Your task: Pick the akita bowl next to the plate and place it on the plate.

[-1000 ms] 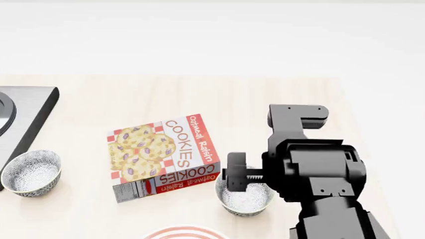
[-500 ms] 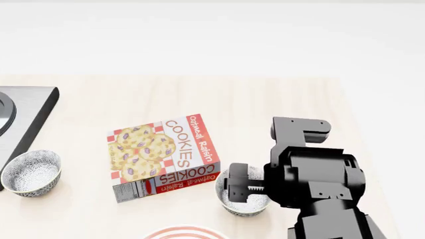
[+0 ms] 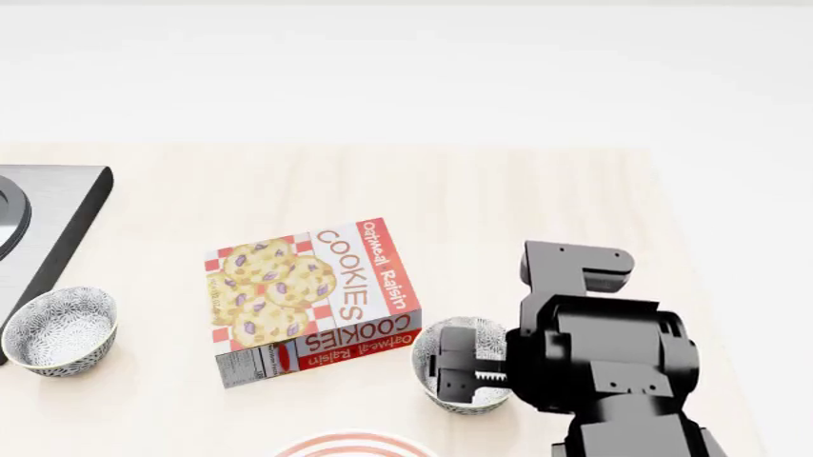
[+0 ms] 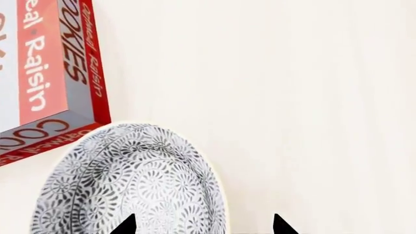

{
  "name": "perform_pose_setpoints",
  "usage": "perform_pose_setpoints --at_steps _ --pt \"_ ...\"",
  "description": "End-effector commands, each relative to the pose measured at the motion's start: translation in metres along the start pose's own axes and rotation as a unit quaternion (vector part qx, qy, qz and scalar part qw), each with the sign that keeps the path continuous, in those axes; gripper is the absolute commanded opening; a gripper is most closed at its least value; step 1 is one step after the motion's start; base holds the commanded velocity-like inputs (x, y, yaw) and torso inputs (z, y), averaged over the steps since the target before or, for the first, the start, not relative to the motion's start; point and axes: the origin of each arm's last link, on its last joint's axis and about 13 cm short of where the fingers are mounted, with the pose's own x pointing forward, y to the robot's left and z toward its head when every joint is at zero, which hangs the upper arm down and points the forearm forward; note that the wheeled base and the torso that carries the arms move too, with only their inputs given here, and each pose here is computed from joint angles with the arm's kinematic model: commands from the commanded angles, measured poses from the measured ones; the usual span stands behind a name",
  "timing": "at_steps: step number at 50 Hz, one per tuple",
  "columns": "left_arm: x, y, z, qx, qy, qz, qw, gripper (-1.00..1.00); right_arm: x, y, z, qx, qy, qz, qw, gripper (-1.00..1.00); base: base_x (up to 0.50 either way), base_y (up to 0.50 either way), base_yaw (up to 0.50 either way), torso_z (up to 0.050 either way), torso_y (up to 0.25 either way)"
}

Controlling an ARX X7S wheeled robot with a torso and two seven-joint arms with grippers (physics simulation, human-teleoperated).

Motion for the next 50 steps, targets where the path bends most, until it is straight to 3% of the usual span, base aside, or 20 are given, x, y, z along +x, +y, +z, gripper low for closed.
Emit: perform_pose_setpoints --at_steps 1,18,24,32,50 --pt "0.001 0.0 0.0 0.0 0.0 0.0 1.0 1.0 0.002 -0.001 -0.001 -0.005 -0.009 -0.003 1.0 -1.0 0.0 0.0 0.0 0.0 0.0" --pt "0.0 0.0 0.0 -0.001 0.001 0.0 1.0 1.0 -0.008 -0.002 0.008 -0.032 -0.068 -0.031 0.997 -1.0 0.0 0.0 0.0 0.0 0.0" --pt "0.0 -0.001 0.002 -0.001 0.001 0.001 1.0 1.0 -0.032 -0.002 0.005 -0.047 -0.115 -0.024 0.992 -1.0 0.0 0.0 0.0 0.0 0.0" --pt "0.0 0.0 0.0 -0.001 0.001 0.001 1.0 1.0 -0.061 0.001 0.001 -0.032 -0.176 0.012 0.984 -1.0 0.0 0.0 0.0 0.0 0.0" --pt "-0.001 0.0 0.001 -0.001 0.001 0.002 1.0 1.0 -0.104 0.011 -0.002 -0.03 -0.204 0.029 0.978 -1.0 0.0 0.0 0.0 0.0 0.001"
